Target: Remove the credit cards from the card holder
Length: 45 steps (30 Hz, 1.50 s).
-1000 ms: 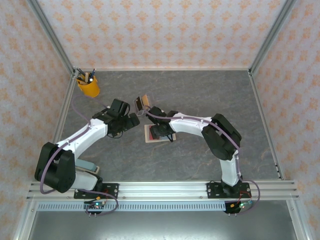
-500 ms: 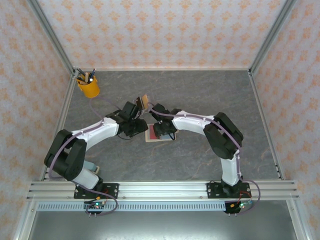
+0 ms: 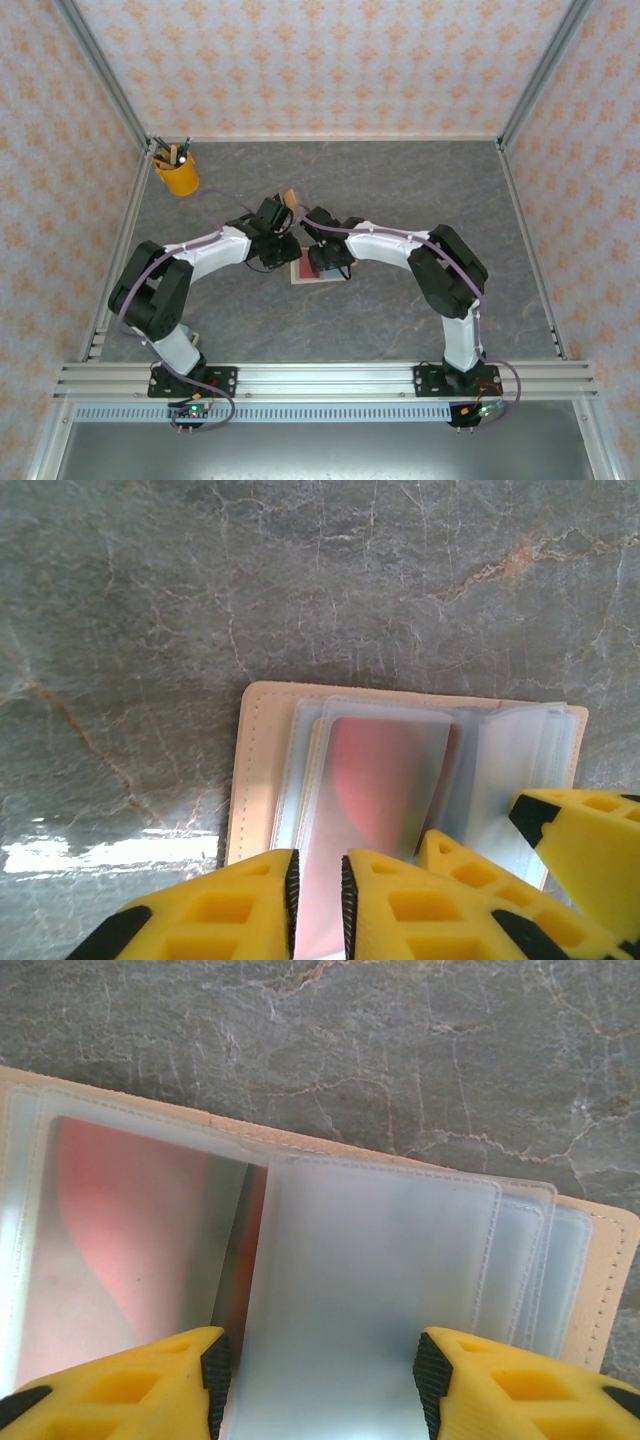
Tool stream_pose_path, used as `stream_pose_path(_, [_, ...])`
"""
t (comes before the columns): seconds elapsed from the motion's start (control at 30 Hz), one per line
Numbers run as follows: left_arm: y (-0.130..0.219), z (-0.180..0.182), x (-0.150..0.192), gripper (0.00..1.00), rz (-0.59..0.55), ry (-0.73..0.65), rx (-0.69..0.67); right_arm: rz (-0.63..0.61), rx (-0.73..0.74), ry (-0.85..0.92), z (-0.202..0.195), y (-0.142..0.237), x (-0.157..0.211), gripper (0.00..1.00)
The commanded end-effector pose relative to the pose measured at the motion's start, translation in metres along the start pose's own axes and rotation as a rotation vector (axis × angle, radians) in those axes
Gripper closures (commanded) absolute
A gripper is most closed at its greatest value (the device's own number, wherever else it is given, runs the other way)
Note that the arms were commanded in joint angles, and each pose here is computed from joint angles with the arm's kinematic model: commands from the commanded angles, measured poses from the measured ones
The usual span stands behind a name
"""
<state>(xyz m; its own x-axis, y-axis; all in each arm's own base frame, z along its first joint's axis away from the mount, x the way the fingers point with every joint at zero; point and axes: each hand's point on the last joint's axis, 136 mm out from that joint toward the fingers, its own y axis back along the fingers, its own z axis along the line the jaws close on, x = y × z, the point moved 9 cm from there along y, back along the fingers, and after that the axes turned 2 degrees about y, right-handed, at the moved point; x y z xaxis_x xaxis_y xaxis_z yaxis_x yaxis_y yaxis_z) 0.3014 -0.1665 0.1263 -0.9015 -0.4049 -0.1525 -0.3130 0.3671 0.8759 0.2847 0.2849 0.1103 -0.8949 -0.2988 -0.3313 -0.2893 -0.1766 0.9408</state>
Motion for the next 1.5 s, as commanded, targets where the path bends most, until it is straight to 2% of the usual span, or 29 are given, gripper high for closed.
stream_pose_path(0.0, [-0.003,-0.01,-0.004,0.81,0.003,-0.02,0.033,0.095,0.056,-0.019,-0.014,-0.016,0.02,0.47])
stream_pose_path(0.7, [-0.026,-0.004,-0.003,0.79,0.061,-0.045,-0.015,0.111,0.044,-0.025,-0.014,-0.019,0.02,0.49])
stream_pose_path(1.0, [-0.028,-0.001,0.001,0.77,0.112,-0.106,-0.021,0.144,0.009,-0.038,-0.012,-0.024,0.022,0.53])
stream_pose_path(1.47, [-0.025,-0.006,0.0,0.78,0.117,-0.08,0.16,0.157,-0.042,-0.078,-0.015,-0.025,0.022,0.54])
